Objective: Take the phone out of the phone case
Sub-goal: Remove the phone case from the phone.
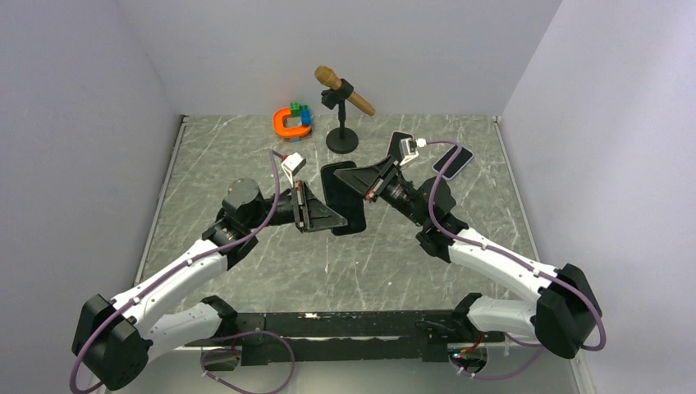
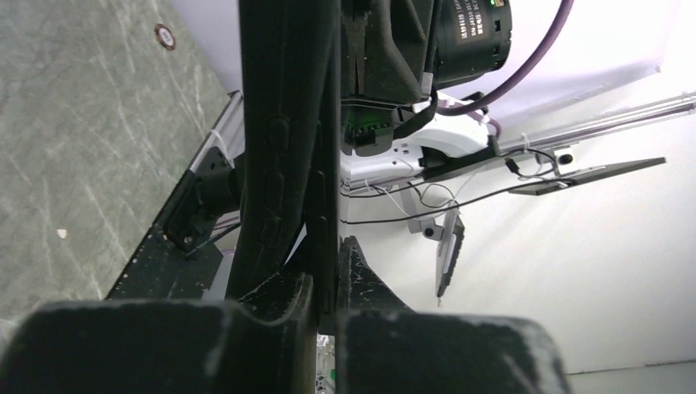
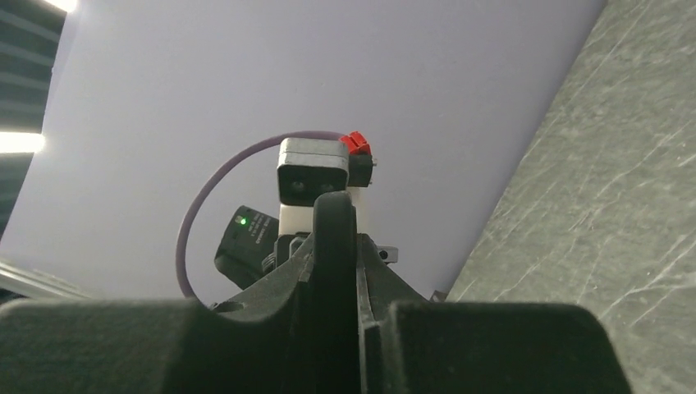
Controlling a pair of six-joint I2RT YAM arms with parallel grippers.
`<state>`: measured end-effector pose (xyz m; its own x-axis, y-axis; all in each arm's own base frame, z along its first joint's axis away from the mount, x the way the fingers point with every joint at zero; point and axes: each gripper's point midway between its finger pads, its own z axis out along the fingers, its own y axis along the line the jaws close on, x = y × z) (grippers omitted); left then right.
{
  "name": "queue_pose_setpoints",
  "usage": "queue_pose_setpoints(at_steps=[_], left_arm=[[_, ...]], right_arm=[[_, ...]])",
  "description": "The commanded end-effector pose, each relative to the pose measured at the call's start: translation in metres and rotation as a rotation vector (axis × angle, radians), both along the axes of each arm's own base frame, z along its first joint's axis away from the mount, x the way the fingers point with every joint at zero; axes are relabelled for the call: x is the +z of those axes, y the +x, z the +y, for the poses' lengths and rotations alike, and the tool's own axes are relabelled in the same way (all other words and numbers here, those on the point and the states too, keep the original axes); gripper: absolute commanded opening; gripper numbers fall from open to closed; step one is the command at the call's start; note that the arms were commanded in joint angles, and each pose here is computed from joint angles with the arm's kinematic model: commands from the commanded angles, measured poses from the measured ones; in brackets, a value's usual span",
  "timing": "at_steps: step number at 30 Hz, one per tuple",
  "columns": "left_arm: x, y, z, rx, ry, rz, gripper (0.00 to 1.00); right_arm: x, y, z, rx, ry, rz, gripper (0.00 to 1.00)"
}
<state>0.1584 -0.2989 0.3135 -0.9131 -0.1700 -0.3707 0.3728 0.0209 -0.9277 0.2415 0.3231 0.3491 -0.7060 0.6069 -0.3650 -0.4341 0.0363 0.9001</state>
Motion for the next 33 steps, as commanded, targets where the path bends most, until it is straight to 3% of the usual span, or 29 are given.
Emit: queue_pose_setpoints(at_steps=[1, 5, 9, 10, 15, 17, 20, 22, 33], left_arm=[[0.051, 0.021, 0.004, 0.107, -0.114, -0.121, 0.0], [0.048, 0.027, 0.014, 0.162, -0.096, -0.091, 0.0], [0.039, 0.032, 0.028, 0.202, -0.087, 0.011, 0.0], [0.036, 0.033, 0.031, 0.207, -0.08, 0.033, 0.0], [0.034, 0.033, 0.046, 0.265, -0.131, 0.137, 0.0], [0.035, 0.034, 0.052, 0.291, -0.169, 0.169, 0.0], [0.04, 0.035, 0.057, 0.315, -0.214, 0.189, 0.0], [0.044, 0.036, 0.059, 0.323, -0.227, 0.187, 0.0], [0.05, 0.038, 0.068, 0.377, -0.248, 0.204, 0.0]], right_arm=[[0.014, -0.056, 0.012, 0.189, -0.045, -0.089, 0.08], [0.004, -0.049, -0.002, 0.095, -0.131, -0.072, 0.56], [-0.013, -0.04, -0.032, -0.053, -0.268, -0.045, 0.86], [-0.017, -0.039, -0.039, -0.086, -0.287, -0.039, 0.89], [-0.03, -0.038, -0.053, -0.147, -0.27, -0.032, 0.86], [-0.033, -0.042, -0.044, -0.104, -0.247, -0.035, 0.8], [-0.037, -0.046, -0.028, -0.049, -0.234, -0.041, 0.63], [-0.042, -0.046, -0.018, -0.032, -0.228, -0.037, 0.58], [-0.043, -0.047, -0.005, -0.033, -0.123, -0.036, 0.56]])
